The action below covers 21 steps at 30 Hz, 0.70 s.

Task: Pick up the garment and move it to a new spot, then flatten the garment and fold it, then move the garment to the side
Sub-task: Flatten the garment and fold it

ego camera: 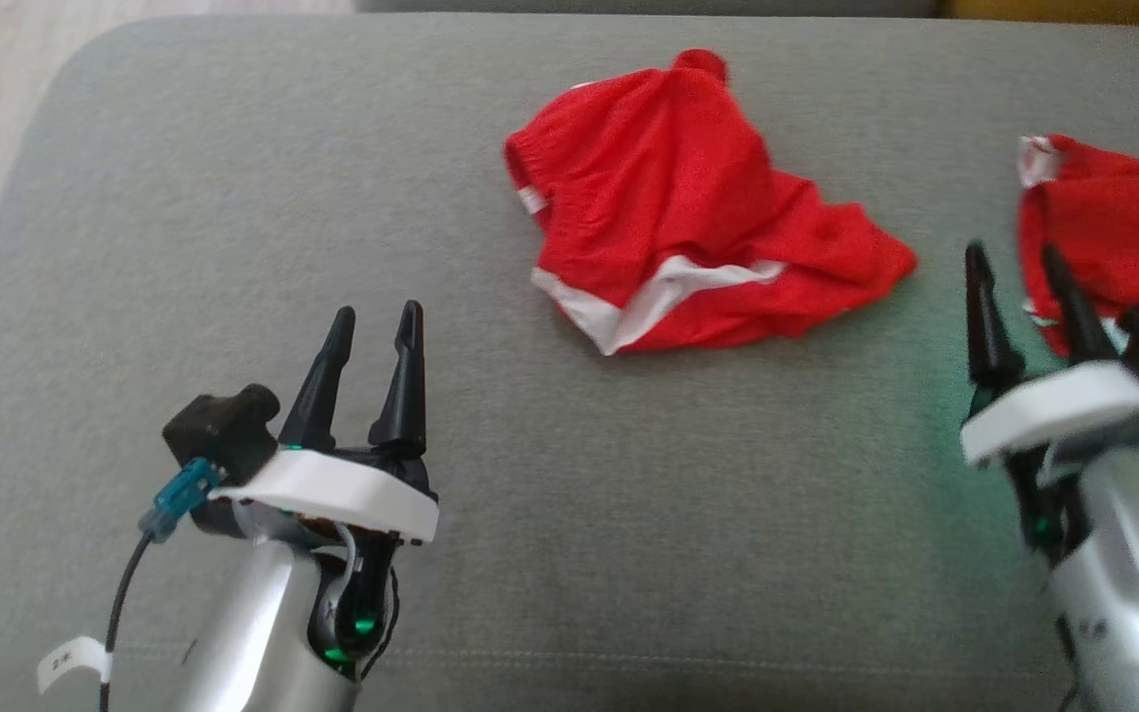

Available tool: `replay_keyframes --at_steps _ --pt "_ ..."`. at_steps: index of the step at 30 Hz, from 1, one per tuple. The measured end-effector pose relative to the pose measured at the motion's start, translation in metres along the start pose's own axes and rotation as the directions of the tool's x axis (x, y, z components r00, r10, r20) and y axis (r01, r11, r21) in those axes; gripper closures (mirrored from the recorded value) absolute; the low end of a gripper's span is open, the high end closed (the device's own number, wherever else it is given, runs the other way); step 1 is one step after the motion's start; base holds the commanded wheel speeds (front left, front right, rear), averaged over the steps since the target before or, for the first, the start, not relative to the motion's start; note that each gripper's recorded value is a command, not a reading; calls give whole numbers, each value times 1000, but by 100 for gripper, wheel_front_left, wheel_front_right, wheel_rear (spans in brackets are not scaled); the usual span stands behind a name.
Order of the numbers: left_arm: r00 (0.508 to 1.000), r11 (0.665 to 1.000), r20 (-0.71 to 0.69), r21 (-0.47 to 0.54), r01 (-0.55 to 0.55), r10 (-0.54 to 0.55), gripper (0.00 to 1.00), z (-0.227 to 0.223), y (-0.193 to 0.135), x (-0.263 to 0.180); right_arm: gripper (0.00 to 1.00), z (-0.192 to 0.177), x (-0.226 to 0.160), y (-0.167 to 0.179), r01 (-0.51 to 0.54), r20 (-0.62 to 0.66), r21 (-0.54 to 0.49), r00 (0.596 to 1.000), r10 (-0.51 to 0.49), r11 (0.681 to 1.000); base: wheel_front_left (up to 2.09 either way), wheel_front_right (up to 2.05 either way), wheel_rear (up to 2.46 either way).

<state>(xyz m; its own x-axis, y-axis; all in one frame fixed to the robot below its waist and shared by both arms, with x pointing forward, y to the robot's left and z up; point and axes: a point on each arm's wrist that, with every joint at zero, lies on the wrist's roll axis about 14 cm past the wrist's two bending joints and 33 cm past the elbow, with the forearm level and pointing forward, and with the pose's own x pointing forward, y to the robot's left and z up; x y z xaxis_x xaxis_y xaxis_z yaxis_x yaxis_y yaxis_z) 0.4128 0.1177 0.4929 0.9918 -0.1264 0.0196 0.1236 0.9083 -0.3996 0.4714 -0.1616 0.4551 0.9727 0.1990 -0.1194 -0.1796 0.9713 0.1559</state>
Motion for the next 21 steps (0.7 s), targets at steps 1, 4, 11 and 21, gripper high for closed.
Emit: replay_keyframes --at_steps 1,4,11,21 --pt "1000 1000 0 0 0 0 0 0 0 0 0 0 0 0 0 0 0 1000 0 1000 0 0 0" --pt "1000 1000 -10 8 27 -26 0 -4 -8 4 0 -5 -17 -5 29 2 14 1000 -29 999 0 0 0" --pt "999 999 -33 6 41 -41 0 -13 -11 8 0 14 -20 -6 41 44 -4 998 -41 999 0 0 0" --pt "990 994 -92 32 108 -105 0 -32 -25 19 0 9 -25 8 9 11 -26 1000 -9 1000 0 0 0"
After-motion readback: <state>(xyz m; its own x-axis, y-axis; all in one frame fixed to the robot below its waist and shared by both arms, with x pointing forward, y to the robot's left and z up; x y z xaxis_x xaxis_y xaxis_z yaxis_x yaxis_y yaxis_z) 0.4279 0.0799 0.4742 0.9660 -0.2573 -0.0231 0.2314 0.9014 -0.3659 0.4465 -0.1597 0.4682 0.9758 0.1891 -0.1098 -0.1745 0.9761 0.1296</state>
